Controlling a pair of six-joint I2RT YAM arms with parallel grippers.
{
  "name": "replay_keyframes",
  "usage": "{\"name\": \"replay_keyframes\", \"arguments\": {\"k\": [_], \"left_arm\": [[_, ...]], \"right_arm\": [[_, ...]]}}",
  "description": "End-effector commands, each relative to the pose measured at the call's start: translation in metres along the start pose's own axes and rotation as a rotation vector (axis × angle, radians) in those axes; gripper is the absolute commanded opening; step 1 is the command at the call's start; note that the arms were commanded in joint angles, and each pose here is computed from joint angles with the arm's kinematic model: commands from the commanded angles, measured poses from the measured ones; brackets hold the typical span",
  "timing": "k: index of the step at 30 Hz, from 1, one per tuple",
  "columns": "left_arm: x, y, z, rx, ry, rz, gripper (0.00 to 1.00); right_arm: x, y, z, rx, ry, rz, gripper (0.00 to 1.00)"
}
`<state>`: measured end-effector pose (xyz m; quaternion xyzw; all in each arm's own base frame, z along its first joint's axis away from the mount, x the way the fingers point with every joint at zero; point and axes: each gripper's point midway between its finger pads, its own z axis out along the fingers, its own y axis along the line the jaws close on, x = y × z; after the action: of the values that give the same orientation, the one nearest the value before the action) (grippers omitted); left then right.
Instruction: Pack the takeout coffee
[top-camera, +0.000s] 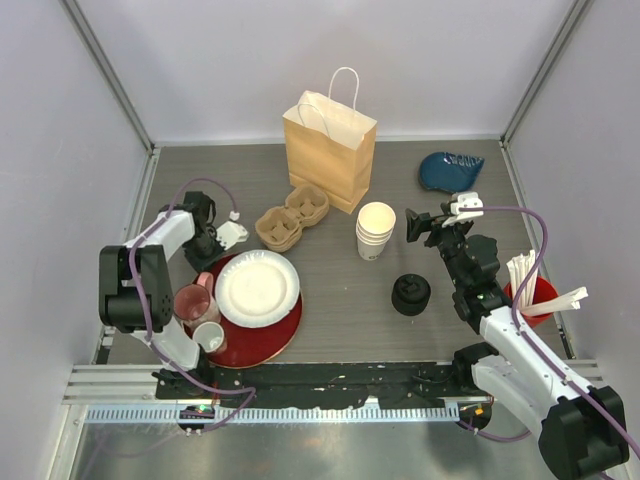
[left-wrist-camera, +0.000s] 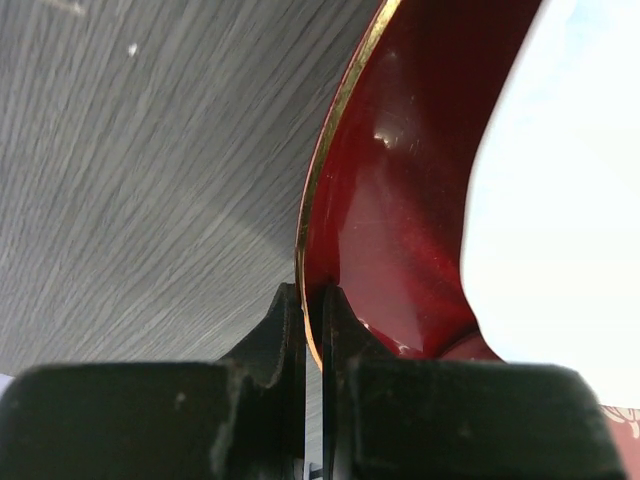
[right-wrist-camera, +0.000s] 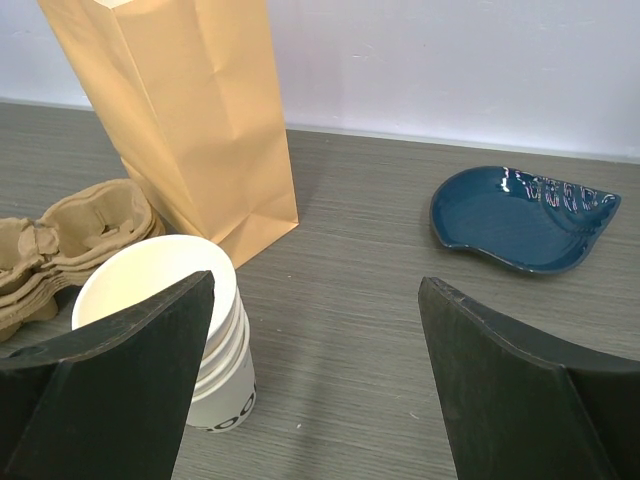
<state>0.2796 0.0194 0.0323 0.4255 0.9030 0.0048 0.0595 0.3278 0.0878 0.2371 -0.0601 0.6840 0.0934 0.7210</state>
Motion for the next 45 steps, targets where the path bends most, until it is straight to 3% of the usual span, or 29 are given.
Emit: {"name": "replay_keyframes", "arguments": {"k": [1,9,19,30,45], "left_arm": [[0.034,0.035,-0.012,-0.082,0.126,0.128,0.0],[0.059,0.056,-0.007,-0.116,0.19,0.096,0.0],[0.091,0.108,-0.005,-0.208,0.19,-0.118,0.0],[0.072,0.181,-0.003,-0.351,0.082,-0.471,0.0],[0.017,0.263,0.012,-0.424,-0.059,-0.619,0.0]], "right_arm": [[-0.019,0.003,0.0,-0.011,-0.069,-0.003,0.89],[-0.019,0.003,0.0,-0.013,-0.071,-0.003,0.89],[-0.023,0.002,-0.002,-0.008,-0.085,-0.002,0.89],[-0.022,0.003,-0.002,-0.014,-0.077,-0.001,0.89],[-0.02,0.004,0.001,-0.017,-0.055,-0.004,0.89]]}}
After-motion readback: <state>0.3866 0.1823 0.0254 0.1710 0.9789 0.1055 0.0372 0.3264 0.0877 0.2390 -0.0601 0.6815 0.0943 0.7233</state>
